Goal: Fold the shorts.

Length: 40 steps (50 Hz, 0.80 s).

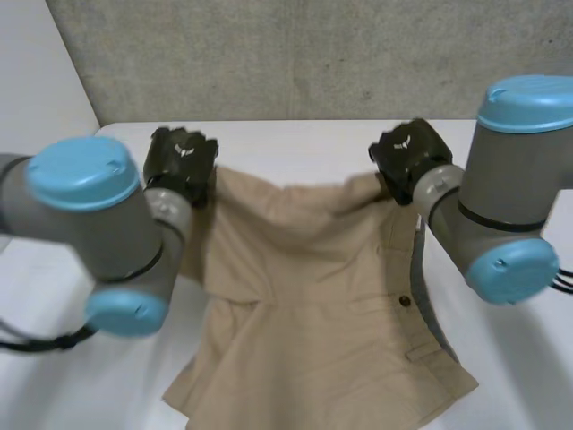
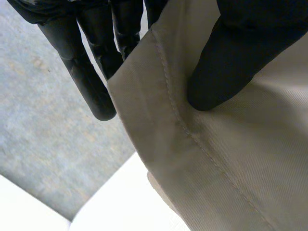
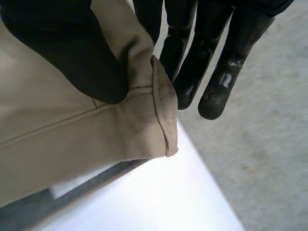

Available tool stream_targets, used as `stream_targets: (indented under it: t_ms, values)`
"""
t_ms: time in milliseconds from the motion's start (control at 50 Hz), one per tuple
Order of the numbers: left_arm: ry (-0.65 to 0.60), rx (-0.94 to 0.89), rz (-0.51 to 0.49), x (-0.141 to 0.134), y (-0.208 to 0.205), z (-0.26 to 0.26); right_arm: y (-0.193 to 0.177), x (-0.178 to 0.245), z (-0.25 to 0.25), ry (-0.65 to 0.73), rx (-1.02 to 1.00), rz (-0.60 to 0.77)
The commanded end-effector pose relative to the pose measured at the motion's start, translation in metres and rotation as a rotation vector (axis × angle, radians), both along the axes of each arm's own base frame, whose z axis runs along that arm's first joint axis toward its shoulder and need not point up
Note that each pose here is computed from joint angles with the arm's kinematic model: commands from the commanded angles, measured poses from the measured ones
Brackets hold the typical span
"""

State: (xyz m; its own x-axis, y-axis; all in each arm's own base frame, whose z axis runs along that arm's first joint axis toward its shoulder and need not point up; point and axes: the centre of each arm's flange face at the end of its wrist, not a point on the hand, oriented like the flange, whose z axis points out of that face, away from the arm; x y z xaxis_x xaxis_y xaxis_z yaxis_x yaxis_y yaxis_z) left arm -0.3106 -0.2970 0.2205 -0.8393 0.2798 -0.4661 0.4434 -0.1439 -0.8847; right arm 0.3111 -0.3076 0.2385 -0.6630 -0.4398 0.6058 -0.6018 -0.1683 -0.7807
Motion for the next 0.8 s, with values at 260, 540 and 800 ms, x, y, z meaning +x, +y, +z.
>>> stream_targets:
  t_ms: [260, 540, 800]
  values:
    - [0.152, -0.535, 0.087, -0.036, -0.107, 0.041, -0.112, 0.027, -0.007, -0.014, -0.464, -0.210]
    - [0.042, -0.328, 0.080, -0.009, -0.061, 0.008, -0.057, 0.003, 0.013, -0.123, -0.261, -0.069]
    - [0.064, -0.061, 0.048, 0.033, 0.020, 0.004, -0.004, -0.034, -0.010, -0.151, 0.110, 0.021]
